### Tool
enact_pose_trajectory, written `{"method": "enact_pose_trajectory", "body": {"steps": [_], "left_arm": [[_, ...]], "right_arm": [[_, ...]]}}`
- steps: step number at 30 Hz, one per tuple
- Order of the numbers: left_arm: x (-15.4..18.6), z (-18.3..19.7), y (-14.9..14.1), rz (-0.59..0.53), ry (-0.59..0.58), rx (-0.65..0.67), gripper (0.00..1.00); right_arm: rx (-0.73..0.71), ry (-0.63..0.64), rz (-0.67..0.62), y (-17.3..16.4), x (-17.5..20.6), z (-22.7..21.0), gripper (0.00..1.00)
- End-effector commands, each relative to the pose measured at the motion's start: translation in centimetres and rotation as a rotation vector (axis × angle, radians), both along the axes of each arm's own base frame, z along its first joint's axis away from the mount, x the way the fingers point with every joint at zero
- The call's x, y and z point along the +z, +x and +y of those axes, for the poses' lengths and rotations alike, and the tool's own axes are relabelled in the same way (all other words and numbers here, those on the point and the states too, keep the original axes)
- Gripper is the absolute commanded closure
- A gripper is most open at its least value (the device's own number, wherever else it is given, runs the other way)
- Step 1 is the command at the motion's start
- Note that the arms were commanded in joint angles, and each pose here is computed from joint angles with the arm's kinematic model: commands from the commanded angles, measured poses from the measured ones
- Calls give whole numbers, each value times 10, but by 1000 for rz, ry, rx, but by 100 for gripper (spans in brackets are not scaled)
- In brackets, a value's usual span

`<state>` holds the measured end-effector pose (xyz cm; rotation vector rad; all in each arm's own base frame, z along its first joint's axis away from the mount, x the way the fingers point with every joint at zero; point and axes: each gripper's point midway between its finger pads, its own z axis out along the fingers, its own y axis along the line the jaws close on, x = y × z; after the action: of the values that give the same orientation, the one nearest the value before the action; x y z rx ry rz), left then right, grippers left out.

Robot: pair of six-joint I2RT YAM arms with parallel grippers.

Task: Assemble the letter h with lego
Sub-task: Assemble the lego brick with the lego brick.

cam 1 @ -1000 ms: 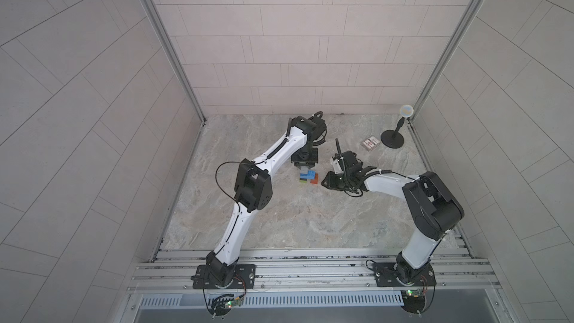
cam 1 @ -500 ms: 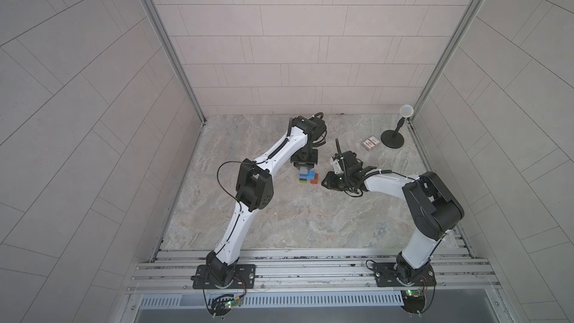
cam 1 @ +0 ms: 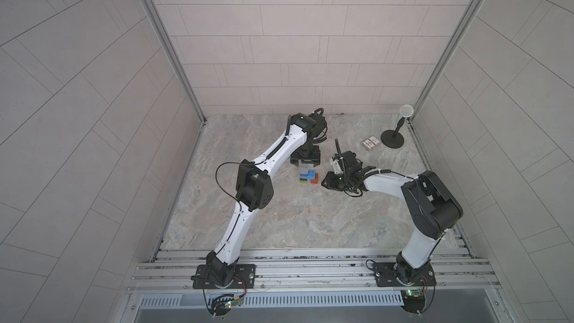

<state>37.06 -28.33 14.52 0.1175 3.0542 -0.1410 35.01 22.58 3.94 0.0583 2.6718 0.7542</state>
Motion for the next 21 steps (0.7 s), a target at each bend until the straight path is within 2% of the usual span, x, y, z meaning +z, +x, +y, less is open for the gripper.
{"method": "enact_pose_trajectory", "body": {"steps": [1,5,8,10,16,21], "left_arm": [[38,10,-2,-87,-23,11,47],[33,12,-2,-85,-10,-3,81],[24,13,0,-75,9,-9,97],[17,12,0,-62,16,-14,100],[-9,21,0,-20,77,-17,100],[-37,19,-12,30,48,-7,100]], "right_arm": [[7,-8,6,1,-1,2,68],[7,-7,7,1,-1,2,68],[6,-10,7,2,-1,2,68],[8,-10,6,2,-1,2,68],[9,-14,5,2,-1,2,69],[6,-19,6,2,-1,1,69]]}}
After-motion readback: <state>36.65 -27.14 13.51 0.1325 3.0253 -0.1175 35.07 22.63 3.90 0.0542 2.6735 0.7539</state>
